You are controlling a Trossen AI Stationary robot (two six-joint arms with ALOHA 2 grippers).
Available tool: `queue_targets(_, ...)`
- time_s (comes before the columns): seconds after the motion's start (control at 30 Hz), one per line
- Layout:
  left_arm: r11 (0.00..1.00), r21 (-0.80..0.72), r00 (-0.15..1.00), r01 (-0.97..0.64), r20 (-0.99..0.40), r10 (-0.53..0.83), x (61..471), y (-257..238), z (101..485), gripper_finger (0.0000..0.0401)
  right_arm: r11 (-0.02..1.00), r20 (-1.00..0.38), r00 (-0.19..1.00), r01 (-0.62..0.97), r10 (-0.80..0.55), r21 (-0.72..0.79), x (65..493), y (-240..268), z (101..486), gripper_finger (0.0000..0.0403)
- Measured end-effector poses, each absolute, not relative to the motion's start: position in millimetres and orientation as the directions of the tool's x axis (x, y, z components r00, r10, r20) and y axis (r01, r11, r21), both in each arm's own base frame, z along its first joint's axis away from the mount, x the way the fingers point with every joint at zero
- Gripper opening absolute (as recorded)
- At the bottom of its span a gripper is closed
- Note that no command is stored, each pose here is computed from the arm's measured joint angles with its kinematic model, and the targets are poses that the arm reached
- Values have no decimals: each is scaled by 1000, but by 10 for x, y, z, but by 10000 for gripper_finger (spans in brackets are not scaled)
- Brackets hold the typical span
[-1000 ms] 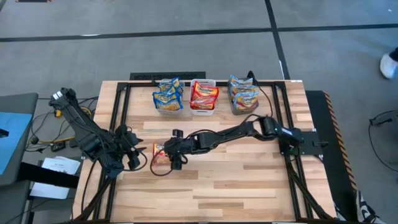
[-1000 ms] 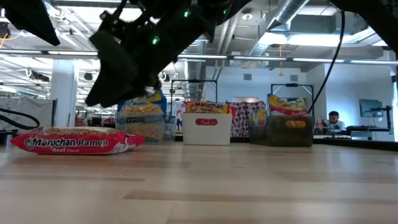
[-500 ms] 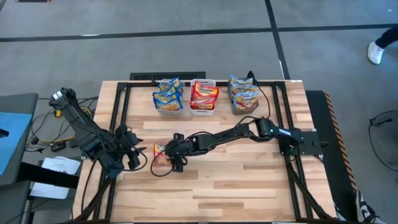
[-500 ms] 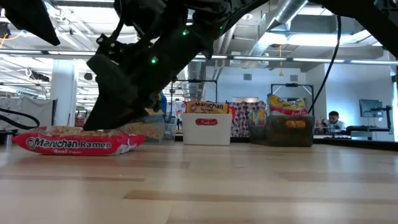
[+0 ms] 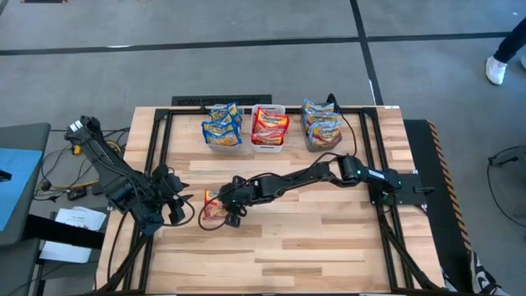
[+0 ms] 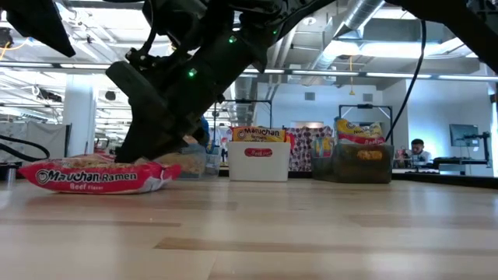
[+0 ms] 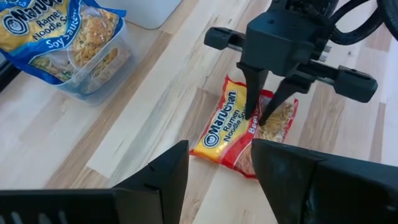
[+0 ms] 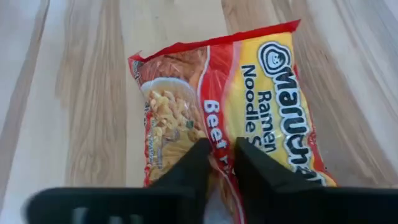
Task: Sort Maruchan noodles
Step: Put the red noodle pack into the white bin
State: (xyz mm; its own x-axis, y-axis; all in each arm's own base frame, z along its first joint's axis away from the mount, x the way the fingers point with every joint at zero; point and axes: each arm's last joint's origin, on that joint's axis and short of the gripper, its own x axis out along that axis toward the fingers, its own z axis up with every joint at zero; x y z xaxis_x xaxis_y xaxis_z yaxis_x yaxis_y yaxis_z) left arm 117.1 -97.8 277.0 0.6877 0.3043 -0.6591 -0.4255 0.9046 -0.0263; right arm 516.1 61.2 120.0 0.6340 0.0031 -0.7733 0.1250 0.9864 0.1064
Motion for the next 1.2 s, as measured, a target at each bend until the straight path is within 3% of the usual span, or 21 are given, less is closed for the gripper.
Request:
queue_targets(0.2, 904, -27, 688, -426, -659, 304, 1171, -978, 2770, 166, 981, -767, 641, 141, 9, 130, 5157, 617, 1246, 9)
queue_targets(0.83, 904, -30, 686, -426, -662, 301, 1171, -979, 2770, 166, 996, -783, 620, 87, -47, 9, 4935, 704, 1811, 3)
queue_targets(1.2, 904, -32, 686, -427, -662, 300, 1171, -980, 2771, 166, 974, -764, 604, 123, -227, -192, 4738, 720, 2201, 3)
